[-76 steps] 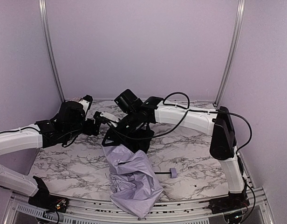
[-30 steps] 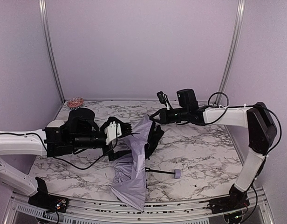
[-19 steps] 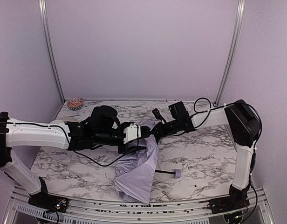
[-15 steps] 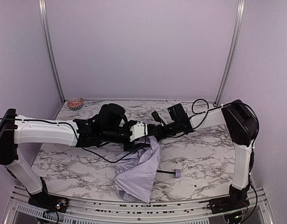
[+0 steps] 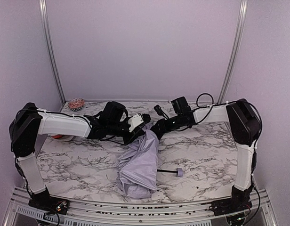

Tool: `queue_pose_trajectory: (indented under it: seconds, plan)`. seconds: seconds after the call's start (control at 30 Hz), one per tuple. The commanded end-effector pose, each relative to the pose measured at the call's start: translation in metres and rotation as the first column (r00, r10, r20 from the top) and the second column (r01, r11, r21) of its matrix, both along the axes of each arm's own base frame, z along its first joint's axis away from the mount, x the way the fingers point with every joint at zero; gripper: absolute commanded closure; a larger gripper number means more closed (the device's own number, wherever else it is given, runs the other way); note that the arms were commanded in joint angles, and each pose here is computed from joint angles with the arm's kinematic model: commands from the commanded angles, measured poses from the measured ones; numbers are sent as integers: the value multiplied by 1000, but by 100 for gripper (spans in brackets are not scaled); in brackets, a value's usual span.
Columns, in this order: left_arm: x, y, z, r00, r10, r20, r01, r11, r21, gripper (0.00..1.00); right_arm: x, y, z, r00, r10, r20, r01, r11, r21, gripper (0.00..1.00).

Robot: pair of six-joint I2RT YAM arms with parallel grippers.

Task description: Put away the umbrella

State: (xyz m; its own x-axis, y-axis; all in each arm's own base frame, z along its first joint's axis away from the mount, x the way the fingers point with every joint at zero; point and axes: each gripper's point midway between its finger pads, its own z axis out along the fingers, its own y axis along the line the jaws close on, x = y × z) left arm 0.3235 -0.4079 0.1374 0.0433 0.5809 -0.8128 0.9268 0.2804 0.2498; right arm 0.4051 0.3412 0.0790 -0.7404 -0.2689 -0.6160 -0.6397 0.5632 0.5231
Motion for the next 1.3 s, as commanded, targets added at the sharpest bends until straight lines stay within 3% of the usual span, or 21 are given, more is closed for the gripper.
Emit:
queue_pose_trajectory:
  seconds: [0.0,0.1,0.17,0.27,0.33,0.43,0.53,0.63,0.67,0.77,0.8,0.87,0.9,0.97,1.0,1.03,1.13,1.27]
  plan:
    - [24,2,-12,992,111,-65,-114,992,-56,100,15,-39,68,988,-96,125,94,995,16,61]
    - [33,3,-16,985,157,-68,-162,984,-73,100,-5,-56,79,983,-120,139,125,992,-25,45]
    - [40,3,-20,980,188,-69,-193,978,-76,100,-29,-56,89,989,-90,121,87,996,30,38]
    - [48,3,-22,974,213,-80,-219,972,-85,100,-78,-38,95,998,61,17,-63,982,180,22]
    - [51,4,-23,971,224,-84,-231,969,-88,100,-113,-19,89,980,195,-40,-182,959,217,9]
    - [57,8,-26,962,262,-83,-268,960,-83,100,-146,-3,72,953,296,-57,-285,946,157,8]
    - [65,14,-30,950,301,-88,-308,948,-78,100,-168,5,66,923,374,-89,-353,916,193,9]
    - [66,16,-34,946,312,-94,-319,945,-76,100,-184,15,67,890,445,-101,-407,873,268,18]
    - [67,17,-35,943,320,-92,-327,942,-75,100,-188,19,68,877,469,-104,-426,859,283,27]
    - [71,20,-36,934,346,-86,-352,933,-71,100,-187,28,70,868,486,-102,-438,846,304,90]
    - [73,22,-35,930,358,-81,-364,929,-72,100,-183,28,71,876,474,-92,-429,852,302,100]
    - [76,27,-29,923,379,-74,-384,920,-81,100,-175,27,73,889,451,-80,-411,863,296,100]
    - [78,30,-23,920,388,-61,-392,915,-90,89,-169,25,75,897,434,-81,-394,870,298,100]
    - [84,41,-7,901,433,-8,-432,895,-111,33,-162,22,77,905,415,-90,-369,874,317,100]
    - [88,51,2,883,469,35,-462,879,-119,13,-160,21,79,907,409,-98,-359,875,325,100]
    - [92,61,18,859,505,82,-491,859,-147,3,-159,20,78,909,405,-98,-356,877,323,100]
    - [94,94,63,790,585,186,-549,809,-210,1,-157,21,83,911,403,-83,-359,878,317,100]
    - [61,108,116,812,535,234,-467,835,-291,1,-148,18,91,926,371,-62,-336,890,307,100]
